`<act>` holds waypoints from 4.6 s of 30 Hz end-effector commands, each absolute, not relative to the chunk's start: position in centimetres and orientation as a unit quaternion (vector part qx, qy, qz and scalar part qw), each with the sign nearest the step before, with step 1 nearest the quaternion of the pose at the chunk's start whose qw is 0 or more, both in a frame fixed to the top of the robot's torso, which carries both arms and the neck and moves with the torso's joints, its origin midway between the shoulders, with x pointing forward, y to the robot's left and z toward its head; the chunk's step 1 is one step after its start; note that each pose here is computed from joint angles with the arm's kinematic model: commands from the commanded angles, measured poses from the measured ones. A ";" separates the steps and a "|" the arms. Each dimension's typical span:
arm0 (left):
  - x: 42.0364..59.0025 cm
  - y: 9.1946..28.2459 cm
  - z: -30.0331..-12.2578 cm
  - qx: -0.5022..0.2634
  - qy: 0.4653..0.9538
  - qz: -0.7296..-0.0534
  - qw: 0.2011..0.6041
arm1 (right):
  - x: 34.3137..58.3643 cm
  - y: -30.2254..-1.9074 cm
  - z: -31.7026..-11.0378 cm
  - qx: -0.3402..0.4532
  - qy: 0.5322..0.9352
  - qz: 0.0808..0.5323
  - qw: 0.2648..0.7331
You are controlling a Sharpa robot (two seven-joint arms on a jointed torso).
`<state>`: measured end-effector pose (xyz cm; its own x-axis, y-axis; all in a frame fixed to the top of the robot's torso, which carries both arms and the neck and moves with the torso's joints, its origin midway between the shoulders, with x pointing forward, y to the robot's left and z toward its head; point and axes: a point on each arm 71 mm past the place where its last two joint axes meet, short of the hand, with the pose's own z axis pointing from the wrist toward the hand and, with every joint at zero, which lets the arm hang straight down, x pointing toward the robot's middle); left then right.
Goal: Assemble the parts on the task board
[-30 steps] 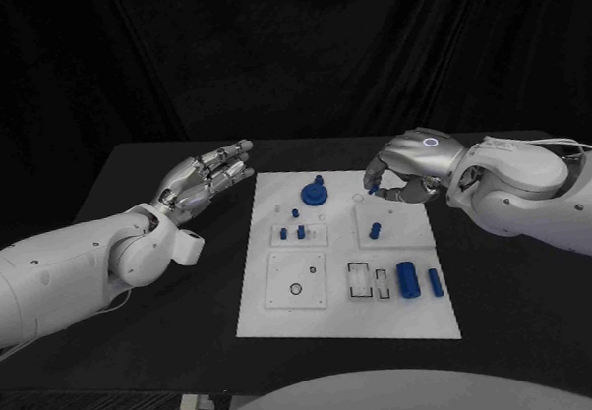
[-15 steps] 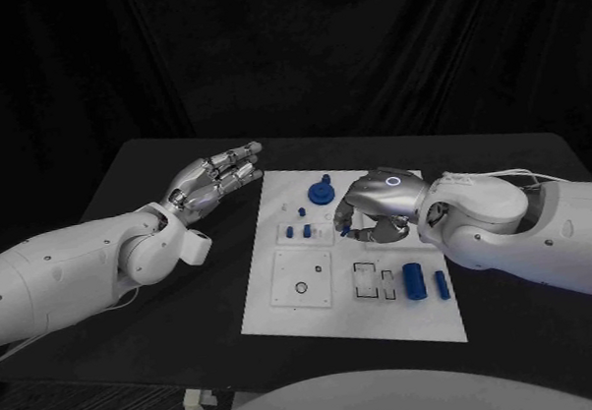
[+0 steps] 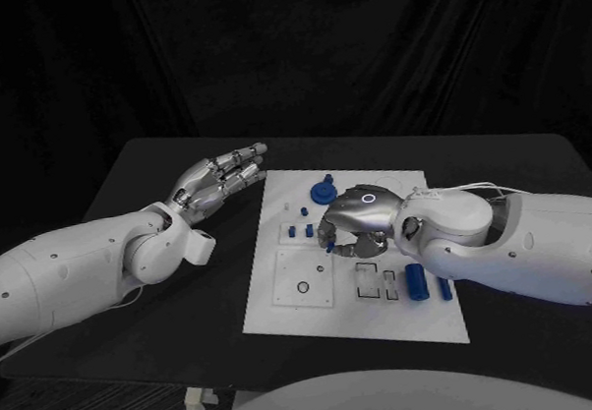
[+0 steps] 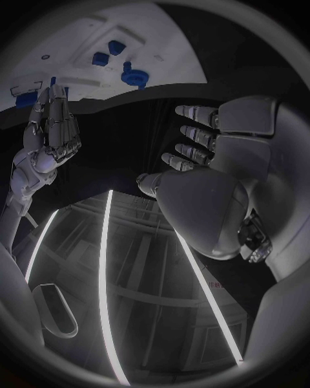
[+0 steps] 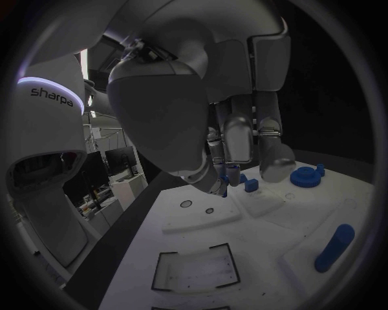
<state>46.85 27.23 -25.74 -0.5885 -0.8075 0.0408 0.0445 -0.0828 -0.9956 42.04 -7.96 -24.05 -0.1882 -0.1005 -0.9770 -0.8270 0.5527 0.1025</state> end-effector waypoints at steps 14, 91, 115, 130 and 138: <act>46.7 27.0 -24.9 -0.300 0.548 -0.707 0.331 | 41.5 -6.6 -24.9 -0.342 0.694 0.338 0.536; 46.5 26.6 -25.9 -0.306 0.558 -0.706 0.311 | 40.9 -6.1 -27.6 -0.340 0.725 0.325 0.503; 46.5 26.6 -26.0 -0.307 0.560 -0.705 0.309 | 41.1 -6.5 -27.7 -0.339 0.727 0.309 0.512; 46.5 26.7 -26.0 -0.308 0.560 -0.704 0.310 | 43.0 -10.3 -22.8 -0.321 0.683 0.284 0.591; 46.5 26.6 -26.0 -0.307 0.560 -0.704 0.310 | 44.8 -15.4 -20.5 -0.275 0.692 0.248 0.620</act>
